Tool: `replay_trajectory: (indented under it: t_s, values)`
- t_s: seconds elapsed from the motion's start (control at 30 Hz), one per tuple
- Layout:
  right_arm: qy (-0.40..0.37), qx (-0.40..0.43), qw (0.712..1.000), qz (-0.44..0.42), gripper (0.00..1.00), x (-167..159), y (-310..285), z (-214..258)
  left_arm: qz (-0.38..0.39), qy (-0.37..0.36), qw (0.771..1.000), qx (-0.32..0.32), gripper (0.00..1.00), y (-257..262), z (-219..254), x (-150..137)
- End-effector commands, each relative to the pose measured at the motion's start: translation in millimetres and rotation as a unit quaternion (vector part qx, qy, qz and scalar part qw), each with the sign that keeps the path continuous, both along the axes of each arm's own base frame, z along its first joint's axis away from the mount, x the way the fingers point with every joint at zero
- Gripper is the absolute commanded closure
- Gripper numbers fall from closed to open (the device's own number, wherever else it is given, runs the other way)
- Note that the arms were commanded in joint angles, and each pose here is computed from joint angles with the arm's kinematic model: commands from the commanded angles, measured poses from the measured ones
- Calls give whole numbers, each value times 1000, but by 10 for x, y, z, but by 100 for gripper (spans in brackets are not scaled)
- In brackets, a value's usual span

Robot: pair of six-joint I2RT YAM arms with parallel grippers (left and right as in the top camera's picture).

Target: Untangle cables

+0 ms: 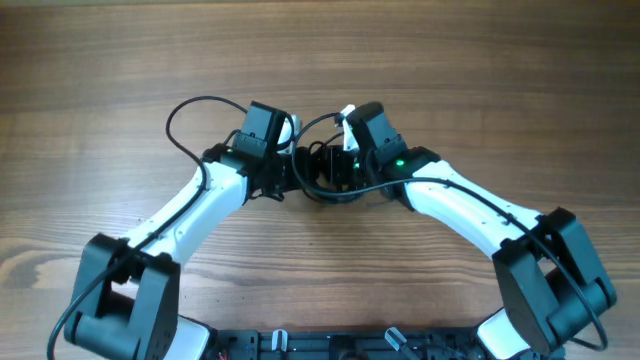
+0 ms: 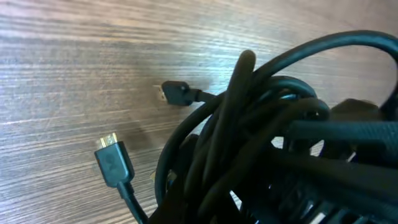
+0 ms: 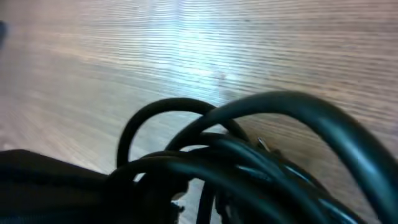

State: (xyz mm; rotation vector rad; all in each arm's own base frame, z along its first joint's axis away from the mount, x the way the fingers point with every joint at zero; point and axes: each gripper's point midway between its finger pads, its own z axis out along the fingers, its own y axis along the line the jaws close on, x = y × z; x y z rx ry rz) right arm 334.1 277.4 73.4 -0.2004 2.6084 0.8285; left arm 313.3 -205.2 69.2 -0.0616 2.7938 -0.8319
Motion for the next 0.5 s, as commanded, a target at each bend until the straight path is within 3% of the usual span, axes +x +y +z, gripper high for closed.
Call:
replay_trajectory:
  t_s: [0.0,0.1,0.23,0.27,0.33,0.37,0.47]
  values:
    - [-66,38,997,17,58,177,-47,551,-34,-19,998,-54,96,-161,294,-64]
    - [-102,86,988,78,44,69,-18,927,-40,-20,997,-69,96,-182,360,-82]
    - [-141,132,976,103,43,-127,-66,1476,-36,-20,997,-69,96,-156,362,-63]
    - [-149,134,974,102,50,-175,-94,1574,-36,-20,997,-69,96,-156,362,-63]
    - [-131,136,978,93,84,-304,-160,1644,-36,-22,997,-70,96,-159,366,-57]
    - [-109,129,981,91,96,-356,-182,1567,-35,-22,997,-70,96,-159,368,-54]
    - [-32,106,991,81,96,-547,-239,1230,-35,-25,997,-71,96,-163,375,-42]
